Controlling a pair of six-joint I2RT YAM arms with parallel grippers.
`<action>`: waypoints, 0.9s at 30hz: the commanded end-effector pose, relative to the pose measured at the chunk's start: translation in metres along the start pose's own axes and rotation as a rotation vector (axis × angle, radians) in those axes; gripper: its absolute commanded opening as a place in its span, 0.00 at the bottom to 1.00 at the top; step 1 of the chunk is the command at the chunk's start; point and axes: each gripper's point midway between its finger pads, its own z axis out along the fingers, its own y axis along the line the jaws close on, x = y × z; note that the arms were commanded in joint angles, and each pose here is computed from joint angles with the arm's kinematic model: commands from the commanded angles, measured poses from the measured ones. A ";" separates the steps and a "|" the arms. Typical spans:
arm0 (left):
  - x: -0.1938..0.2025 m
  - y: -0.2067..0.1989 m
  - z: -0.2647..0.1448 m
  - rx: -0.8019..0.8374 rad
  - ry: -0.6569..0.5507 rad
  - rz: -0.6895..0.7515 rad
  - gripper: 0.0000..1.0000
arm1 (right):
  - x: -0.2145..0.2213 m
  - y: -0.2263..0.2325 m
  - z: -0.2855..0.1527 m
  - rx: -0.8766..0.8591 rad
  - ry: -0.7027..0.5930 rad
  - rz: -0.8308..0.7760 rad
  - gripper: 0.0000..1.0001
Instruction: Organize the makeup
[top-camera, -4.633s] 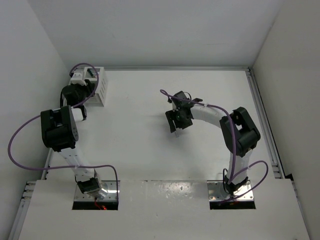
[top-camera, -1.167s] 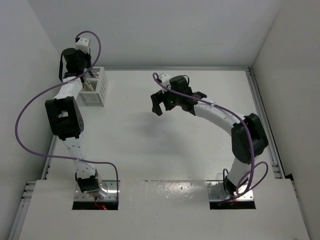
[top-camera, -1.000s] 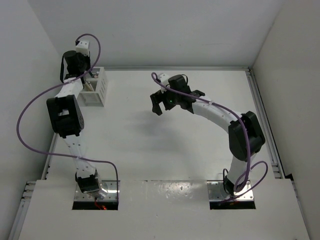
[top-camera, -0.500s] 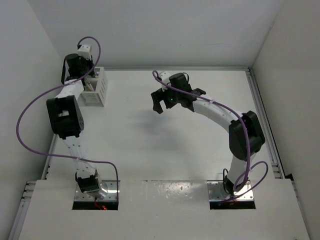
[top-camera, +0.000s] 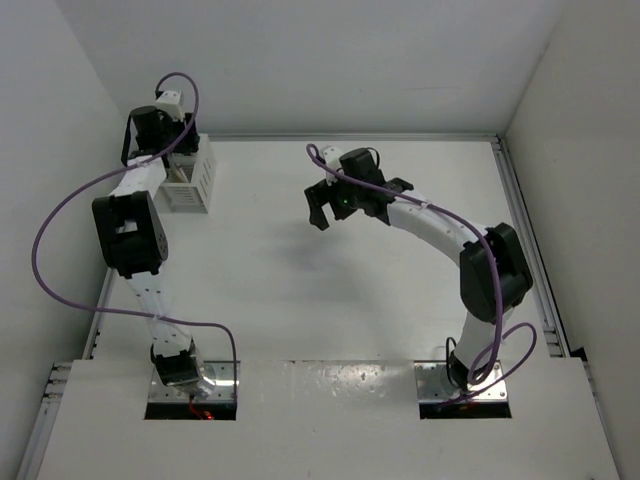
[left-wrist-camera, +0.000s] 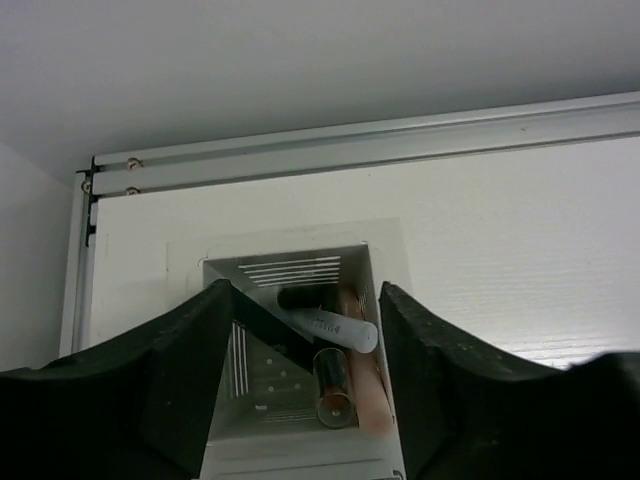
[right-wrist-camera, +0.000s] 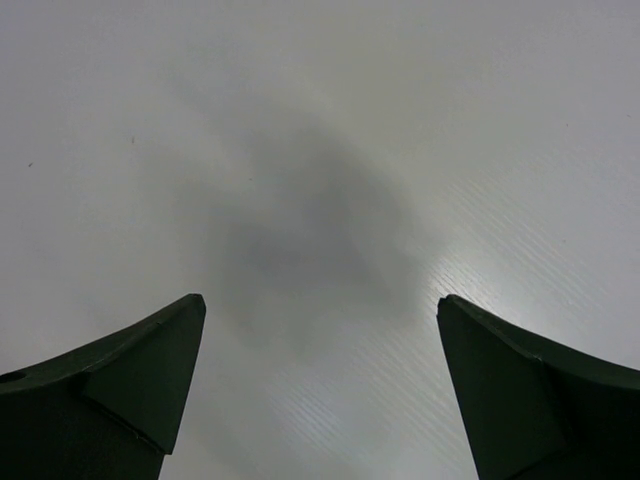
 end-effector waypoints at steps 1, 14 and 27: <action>-0.087 0.017 -0.025 -0.050 -0.150 -0.018 0.67 | -0.020 0.002 -0.020 0.012 -0.063 -0.016 1.00; -0.185 0.100 -0.139 -0.366 -0.228 -0.112 0.75 | 0.027 -0.065 -0.079 0.234 0.044 0.310 1.00; 0.015 0.117 -0.255 -0.687 0.256 -0.325 0.76 | 0.107 -0.147 -0.161 0.702 0.280 0.417 1.00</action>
